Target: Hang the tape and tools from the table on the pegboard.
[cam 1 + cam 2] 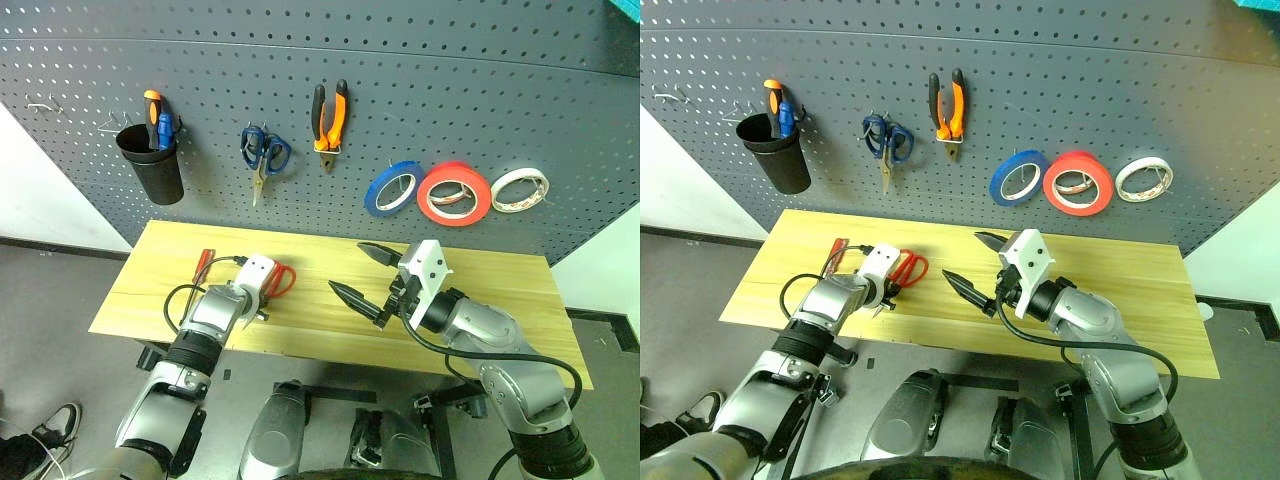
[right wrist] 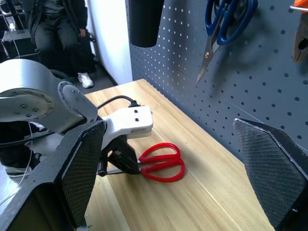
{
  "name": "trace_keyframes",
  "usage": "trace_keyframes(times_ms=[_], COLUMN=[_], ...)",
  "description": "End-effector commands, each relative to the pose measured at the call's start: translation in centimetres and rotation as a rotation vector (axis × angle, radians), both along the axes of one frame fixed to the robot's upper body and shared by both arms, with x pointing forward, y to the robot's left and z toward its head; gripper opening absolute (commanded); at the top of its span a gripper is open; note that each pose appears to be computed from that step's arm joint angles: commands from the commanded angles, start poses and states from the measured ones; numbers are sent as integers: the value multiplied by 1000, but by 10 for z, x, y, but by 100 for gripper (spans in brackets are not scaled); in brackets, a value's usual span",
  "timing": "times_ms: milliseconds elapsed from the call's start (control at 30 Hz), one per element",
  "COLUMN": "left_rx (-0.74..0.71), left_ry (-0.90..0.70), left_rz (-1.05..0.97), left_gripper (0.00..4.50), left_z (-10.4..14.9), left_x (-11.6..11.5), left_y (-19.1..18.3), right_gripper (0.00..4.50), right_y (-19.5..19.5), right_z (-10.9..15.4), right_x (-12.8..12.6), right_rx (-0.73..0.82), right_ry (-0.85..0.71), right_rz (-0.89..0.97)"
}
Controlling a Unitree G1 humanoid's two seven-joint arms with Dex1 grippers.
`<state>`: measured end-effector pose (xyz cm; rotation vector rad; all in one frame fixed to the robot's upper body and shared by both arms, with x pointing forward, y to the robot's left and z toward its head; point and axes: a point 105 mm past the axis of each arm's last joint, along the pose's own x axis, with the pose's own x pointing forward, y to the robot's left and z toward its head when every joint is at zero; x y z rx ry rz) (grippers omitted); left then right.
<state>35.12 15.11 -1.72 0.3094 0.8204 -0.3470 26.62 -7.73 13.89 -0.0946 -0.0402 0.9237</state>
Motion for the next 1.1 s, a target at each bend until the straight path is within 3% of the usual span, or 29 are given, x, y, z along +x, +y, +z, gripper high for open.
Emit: trace_keyframes(times_ms=[33, 467, 667, 867, 1100], left_rx=[-5, 17, 63, -143, -165], left_ry=[-92, -218, -499, -804, -997], left_rz=[25, -46, -121, -106, -155], left_gripper=[105, 105, 105, 105, 105], left_z=[23, 54, 87, 128, 146], left_x=[8, -7, -18, -31, -39], left_y=[8, 9, 6, -8, -11], right_gripper=[450, 450, 450, 450, 450], right_y=[3, 3, 2, 3, 1], right_z=[11, 10, 10, 15, 15], right_x=[-5, -4, -3, -3, -3], right_rx=[11, 8, 8, 32, 28], right_ry=[-52, -52, -56, -69, -63], right_rz=[17, 16, 12, 19, 26])
